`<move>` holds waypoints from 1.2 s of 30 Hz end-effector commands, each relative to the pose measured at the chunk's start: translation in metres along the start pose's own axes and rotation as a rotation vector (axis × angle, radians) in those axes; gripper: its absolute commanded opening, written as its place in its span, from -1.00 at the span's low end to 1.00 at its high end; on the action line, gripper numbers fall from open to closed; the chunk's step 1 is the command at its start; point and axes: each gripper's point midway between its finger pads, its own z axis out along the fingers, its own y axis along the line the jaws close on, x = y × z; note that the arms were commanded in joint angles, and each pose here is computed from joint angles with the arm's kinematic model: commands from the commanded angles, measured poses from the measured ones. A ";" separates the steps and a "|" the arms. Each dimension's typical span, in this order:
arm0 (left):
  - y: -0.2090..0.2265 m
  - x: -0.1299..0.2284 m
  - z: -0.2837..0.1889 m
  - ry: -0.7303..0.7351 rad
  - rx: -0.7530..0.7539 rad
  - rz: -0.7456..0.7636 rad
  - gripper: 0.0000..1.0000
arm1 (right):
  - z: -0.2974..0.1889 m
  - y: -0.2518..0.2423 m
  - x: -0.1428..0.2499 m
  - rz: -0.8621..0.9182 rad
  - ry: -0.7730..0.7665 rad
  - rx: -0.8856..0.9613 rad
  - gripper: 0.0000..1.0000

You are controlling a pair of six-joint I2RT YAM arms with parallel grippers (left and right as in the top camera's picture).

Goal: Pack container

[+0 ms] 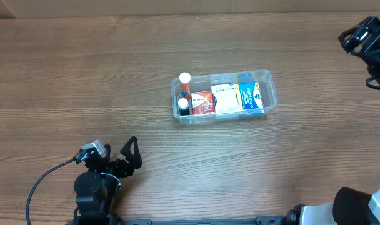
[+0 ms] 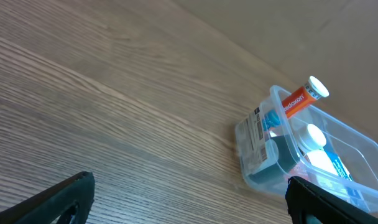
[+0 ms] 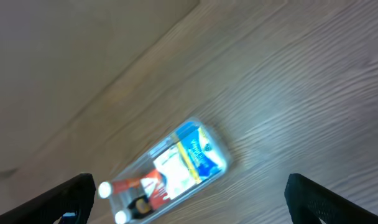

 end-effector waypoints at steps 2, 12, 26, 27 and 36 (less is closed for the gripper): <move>-0.001 0.000 0.000 -0.004 0.013 -0.006 1.00 | -0.033 -0.006 -0.008 -0.063 -0.152 0.081 1.00; -0.001 0.000 0.000 -0.005 0.014 -0.006 1.00 | -0.051 0.088 0.017 -0.679 -0.434 -0.174 1.00; -0.001 0.000 0.000 -0.004 0.013 -0.006 1.00 | 0.000 0.000 0.145 -0.701 -0.608 -0.314 1.00; -0.001 0.000 0.000 -0.004 0.013 -0.006 1.00 | 0.005 -0.005 0.154 -0.704 -0.622 -0.332 1.00; -0.001 0.000 0.000 -0.004 0.013 -0.006 1.00 | 0.041 -0.032 0.194 -0.715 -0.725 -0.407 1.00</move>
